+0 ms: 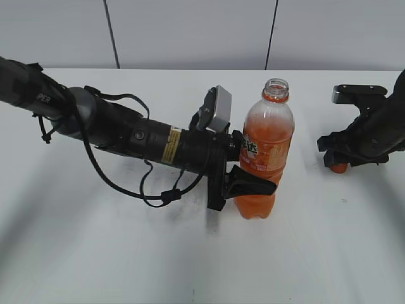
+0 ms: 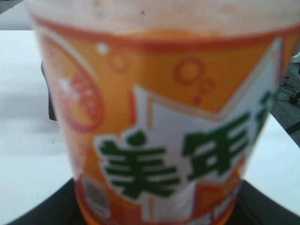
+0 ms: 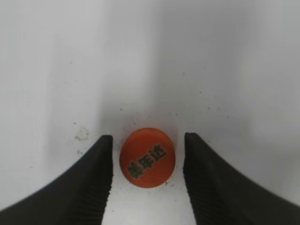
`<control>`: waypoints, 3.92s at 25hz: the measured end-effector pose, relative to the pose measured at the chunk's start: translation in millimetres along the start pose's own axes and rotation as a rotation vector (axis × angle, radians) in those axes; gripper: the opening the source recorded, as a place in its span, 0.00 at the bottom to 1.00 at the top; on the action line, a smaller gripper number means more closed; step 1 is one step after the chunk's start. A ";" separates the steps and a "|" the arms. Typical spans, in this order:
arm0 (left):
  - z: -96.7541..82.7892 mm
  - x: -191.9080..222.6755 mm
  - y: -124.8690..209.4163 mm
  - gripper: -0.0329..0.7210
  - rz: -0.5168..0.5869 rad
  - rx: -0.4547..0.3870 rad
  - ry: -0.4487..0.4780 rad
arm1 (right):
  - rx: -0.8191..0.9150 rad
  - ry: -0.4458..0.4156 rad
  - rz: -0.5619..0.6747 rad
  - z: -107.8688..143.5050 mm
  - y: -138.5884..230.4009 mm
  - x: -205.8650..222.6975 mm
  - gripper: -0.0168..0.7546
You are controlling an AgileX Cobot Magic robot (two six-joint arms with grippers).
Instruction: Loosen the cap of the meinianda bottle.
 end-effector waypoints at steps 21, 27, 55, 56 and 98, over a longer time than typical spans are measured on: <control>5.2 -45.6 26.4 0.78 0.056 -0.021 0.071 | -0.021 -0.024 0.022 5.5 -0.2 -29.6 0.70; 15.1 -82.4 51.1 0.77 0.181 -0.085 0.054 | -0.034 -0.015 -0.043 4.9 -14.1 -50.2 0.70; 111.4 -370.1 54.9 0.63 0.923 -0.492 -1.492 | -0.228 0.259 -0.487 -46.7 -112.5 -164.6 0.70; 100.6 -366.5 63.2 0.63 0.940 -0.574 -1.452 | -0.183 0.258 -0.460 -51.9 -110.2 -166.3 0.70; -218.9 -389.6 -64.2 0.62 0.441 -0.764 -1.330 | -0.126 0.079 -0.241 22.4 145.6 -309.1 0.70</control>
Point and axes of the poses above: a point on each arm's last joint axis where the gripper is mounted, x pointing out along that axis toward the gripper, z along the wrist's bending axis when the last joint is at zero, y = z × x, the point moved 10 cm from there along x, pointing out along that axis toward the gripper, and after that the axes turned 5 degrees about -x, right-handed, at the moved point
